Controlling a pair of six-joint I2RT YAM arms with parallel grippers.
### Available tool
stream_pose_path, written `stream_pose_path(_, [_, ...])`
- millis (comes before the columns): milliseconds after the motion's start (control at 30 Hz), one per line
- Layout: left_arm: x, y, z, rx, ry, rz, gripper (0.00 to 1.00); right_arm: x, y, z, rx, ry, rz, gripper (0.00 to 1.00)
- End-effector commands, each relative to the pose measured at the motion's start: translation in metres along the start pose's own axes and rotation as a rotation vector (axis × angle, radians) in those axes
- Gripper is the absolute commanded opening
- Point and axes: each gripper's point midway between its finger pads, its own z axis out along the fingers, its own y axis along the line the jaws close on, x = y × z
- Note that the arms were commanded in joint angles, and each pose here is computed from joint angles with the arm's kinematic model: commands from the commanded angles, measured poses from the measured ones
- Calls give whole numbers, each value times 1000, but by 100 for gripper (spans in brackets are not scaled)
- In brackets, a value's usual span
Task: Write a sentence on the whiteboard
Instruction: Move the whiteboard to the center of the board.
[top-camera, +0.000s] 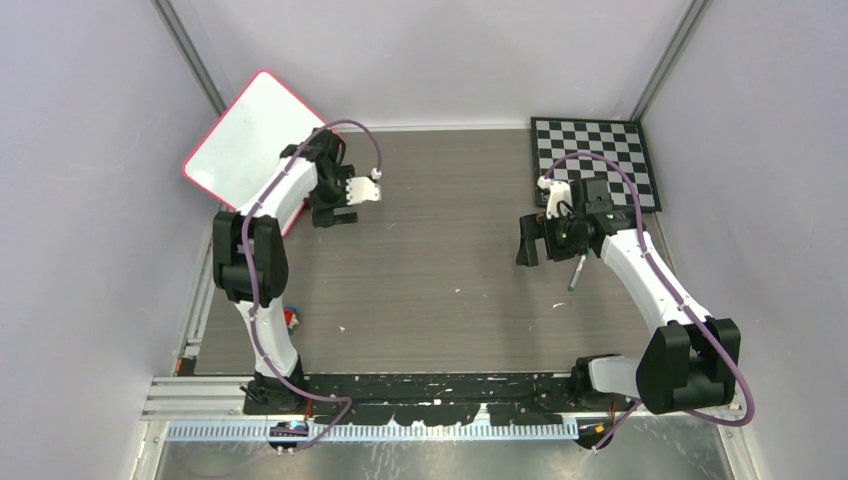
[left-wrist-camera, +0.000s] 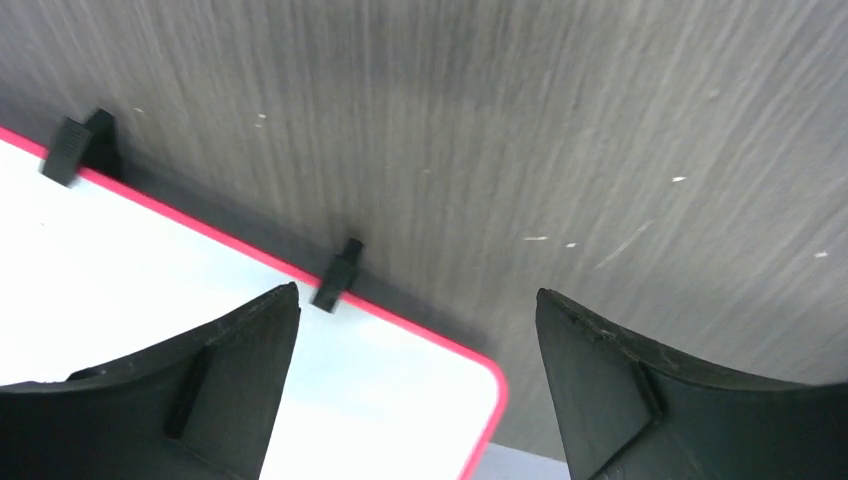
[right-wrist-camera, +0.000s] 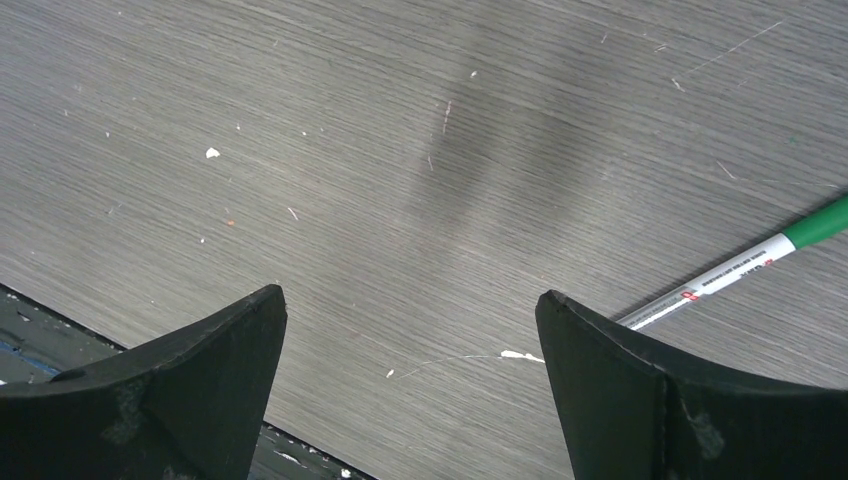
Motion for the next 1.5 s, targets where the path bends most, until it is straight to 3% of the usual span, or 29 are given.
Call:
stream_pose_path(0, [0, 9, 8, 84, -20, 206, 89, -8, 6, -10, -24, -45, -25, 99])
stream_pose_path(300, [27, 41, 35, 80, 74, 324, 82, -4, 10, -10, -45, -33, -26, 100])
stream_pose_path(700, [65, 66, 52, 81, 189, 433, 81, 0, 19, -10, -102, -14, -26, 100])
stream_pose_path(900, [72, 82, 58, 55, 201, 461, 77, 1, 19, -9, -104, -8, -27, 99])
stream_pose_path(1067, [70, 86, 64, 42, 192, 512, 59, 1, 19, -8, -104, -5, -28, 99])
stream_pose_path(1200, [66, 79, 67, 62, 219, 564, 33, 2, 20, -8, -116, 0, -26, 100])
stream_pose_path(1333, [56, 67, 64, 94, 219, 575, 14, -2, 27, -11, -157, -3, -20, 99])
stream_pose_path(1467, [39, 55, 61, 106, 220, 610, 6, -10, 28, -18, -210, -26, 40, 100])
